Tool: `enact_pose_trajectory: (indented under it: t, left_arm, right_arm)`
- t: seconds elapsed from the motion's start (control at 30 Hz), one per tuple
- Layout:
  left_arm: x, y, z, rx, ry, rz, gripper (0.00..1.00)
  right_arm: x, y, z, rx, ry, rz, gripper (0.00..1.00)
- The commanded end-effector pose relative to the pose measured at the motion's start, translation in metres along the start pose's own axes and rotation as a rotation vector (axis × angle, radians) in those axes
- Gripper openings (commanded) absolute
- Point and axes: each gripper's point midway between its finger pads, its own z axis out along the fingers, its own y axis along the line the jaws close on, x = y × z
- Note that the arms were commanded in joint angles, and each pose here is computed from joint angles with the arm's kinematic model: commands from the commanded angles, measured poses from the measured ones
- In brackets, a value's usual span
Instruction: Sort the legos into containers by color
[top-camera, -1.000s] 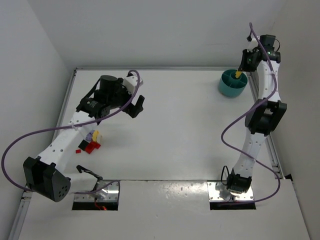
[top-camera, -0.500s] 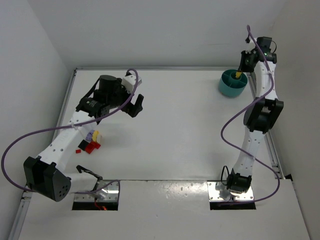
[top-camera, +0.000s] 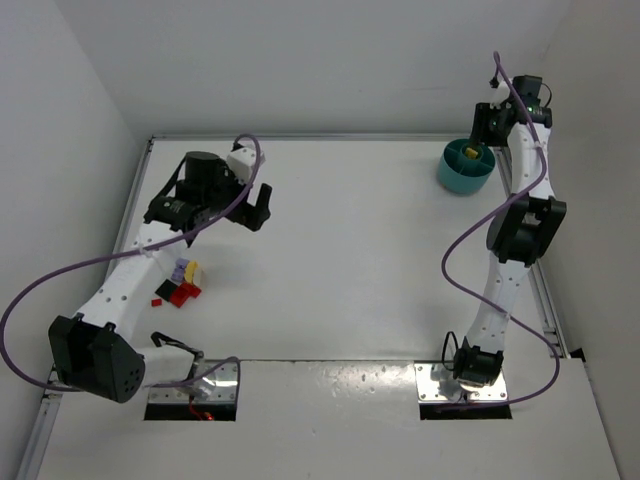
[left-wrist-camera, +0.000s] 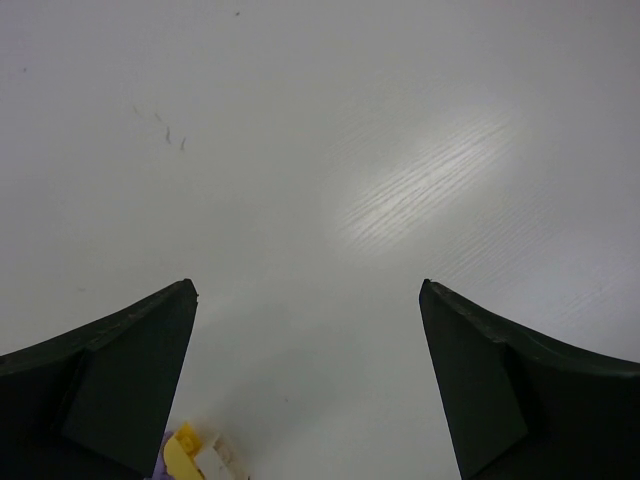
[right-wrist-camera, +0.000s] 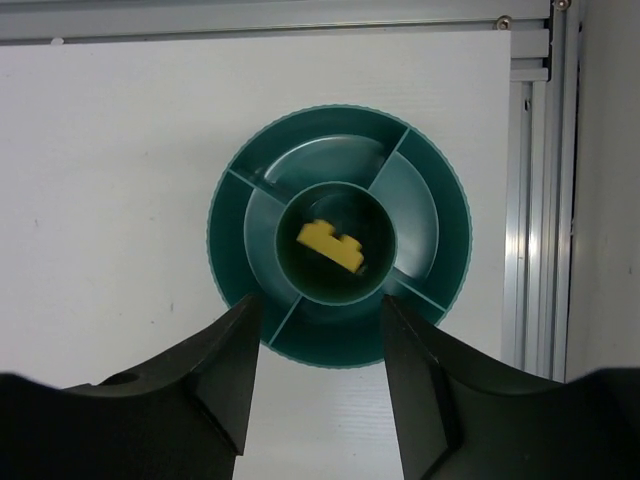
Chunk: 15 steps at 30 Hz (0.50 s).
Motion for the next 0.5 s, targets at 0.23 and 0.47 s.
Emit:
enact_pose_trajectory:
  t: [0.23,0.47]
  left_arm:
    - [0.062,0.050,-0.045,-0.164,0.070,-0.014,0.96]
    - [0.152,0.075,-0.062,-0.221,0.260,-0.072,0.85]
  right_arm:
    - [-0.033,0.056,-0.085,-0.207,-0.115,-0.049,0.52]
    - [0.017,0.119,-0.109,-0.448,-0.028,-0.046,0.52]
